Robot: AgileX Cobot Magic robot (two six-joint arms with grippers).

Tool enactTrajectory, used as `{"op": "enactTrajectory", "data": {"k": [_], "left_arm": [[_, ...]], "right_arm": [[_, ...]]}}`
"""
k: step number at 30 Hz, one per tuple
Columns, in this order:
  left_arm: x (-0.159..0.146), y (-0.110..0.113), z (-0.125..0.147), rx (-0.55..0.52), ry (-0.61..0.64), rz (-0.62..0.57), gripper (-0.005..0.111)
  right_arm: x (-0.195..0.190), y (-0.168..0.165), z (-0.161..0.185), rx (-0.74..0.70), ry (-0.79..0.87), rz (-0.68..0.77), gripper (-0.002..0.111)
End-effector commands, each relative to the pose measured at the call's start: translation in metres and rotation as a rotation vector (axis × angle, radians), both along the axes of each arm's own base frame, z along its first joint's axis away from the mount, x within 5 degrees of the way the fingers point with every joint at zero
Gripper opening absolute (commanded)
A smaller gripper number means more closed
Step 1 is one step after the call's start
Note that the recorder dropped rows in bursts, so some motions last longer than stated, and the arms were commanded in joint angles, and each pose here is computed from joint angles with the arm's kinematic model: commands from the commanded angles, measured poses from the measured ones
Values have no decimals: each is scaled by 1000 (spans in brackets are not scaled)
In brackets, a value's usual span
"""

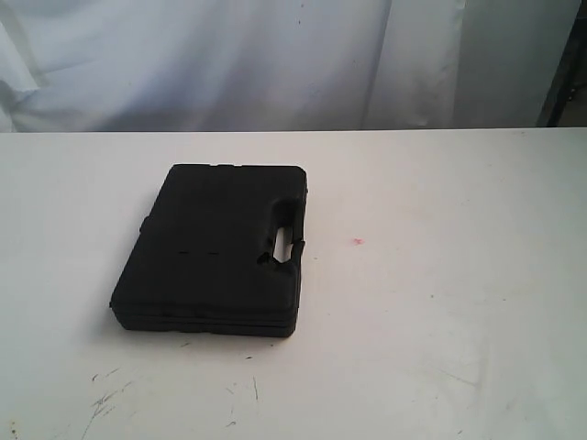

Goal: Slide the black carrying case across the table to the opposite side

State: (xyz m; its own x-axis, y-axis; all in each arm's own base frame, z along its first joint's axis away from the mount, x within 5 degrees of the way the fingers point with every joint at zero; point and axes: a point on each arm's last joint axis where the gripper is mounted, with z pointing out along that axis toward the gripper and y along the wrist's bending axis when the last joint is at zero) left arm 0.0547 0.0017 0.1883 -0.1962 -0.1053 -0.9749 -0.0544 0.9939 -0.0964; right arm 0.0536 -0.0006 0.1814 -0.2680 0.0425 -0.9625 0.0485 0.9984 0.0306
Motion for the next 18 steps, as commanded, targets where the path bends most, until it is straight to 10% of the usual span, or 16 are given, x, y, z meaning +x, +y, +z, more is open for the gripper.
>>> {"op": "enactTrajectory", "data": {"k": [1, 18], "left_arm": [[0, 0, -1, 6, -5, 1, 0], [0, 0, -1, 6, -5, 1, 0]], "right_arm": [[0, -1, 1, -4, -17, -9, 0], [1, -1, 5, -22, -67, -14, 0]]}}
